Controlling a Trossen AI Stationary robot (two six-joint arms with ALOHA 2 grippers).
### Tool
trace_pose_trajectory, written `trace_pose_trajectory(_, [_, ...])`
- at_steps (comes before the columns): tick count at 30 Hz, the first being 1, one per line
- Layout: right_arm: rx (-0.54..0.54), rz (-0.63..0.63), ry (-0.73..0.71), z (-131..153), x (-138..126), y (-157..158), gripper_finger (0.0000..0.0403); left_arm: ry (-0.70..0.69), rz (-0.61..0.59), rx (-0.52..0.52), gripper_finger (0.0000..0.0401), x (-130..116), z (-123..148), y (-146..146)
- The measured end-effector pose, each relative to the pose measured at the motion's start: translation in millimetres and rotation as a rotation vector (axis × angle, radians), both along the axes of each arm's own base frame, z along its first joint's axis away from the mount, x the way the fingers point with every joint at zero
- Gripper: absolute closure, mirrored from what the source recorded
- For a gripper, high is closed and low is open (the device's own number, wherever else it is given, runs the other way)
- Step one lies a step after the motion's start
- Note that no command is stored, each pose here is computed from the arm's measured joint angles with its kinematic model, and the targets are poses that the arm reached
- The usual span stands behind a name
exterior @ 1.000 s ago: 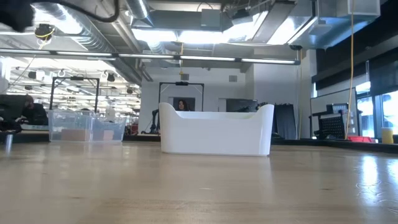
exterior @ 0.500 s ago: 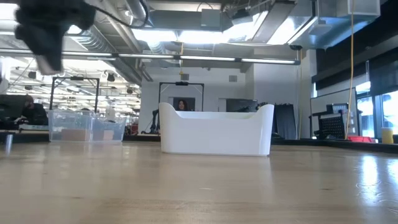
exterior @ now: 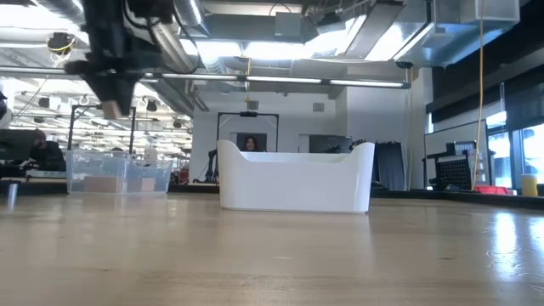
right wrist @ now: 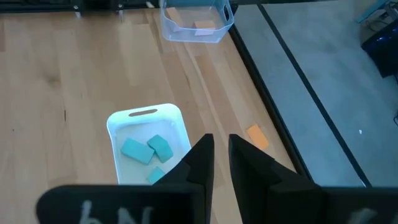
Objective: Sort & place blocks by color
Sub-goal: Put the light brown block into the transparent bin
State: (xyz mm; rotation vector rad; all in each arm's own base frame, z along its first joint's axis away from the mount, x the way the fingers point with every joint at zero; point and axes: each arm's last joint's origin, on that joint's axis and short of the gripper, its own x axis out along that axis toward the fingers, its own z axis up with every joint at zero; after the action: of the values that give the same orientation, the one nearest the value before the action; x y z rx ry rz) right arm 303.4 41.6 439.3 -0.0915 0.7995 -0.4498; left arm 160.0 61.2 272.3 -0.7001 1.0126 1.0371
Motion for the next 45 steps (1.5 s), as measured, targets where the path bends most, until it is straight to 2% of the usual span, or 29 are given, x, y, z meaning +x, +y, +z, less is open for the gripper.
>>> trace_pose_trajectory(9, [0.024,-0.024,-0.015,0.0,0.0,0.0,0.0352,-0.091,0.062,0.05,0.0281,-1.2,-2.9,63.5])
trace_pose_trajectory(15, [0.034,-0.033,-0.02,-0.1,0.0,0.0,0.0352,-0.018,0.138,0.013,0.0281,-10.2,-18.8,96.7])
trace_pose_trajectory(21, [0.038,-0.031,-0.02,-0.1,0.0,0.1,0.0352,0.082,0.146,-0.07,0.0281,-13.4,-44.0,123.0])
trace_pose_trajectory(33, [0.04,-0.031,-0.02,-0.2,0.0,0.2,0.0352,0.211,0.099,-0.203,0.0281,-0.6,-95.7,148.3])
trace_pose_trajectory(39, [0.04,-0.031,-0.02,-0.2,0.0,0.2,0.0352,0.222,0.097,-0.216,0.0279,2.2,-103.3,151.9])
trace_pose_trajectory(45, [0.041,-0.032,-0.021,-0.2,0.0,0.1,0.0352,0.184,0.09,-0.223,0.0212,4.1,-104.8,152.7])
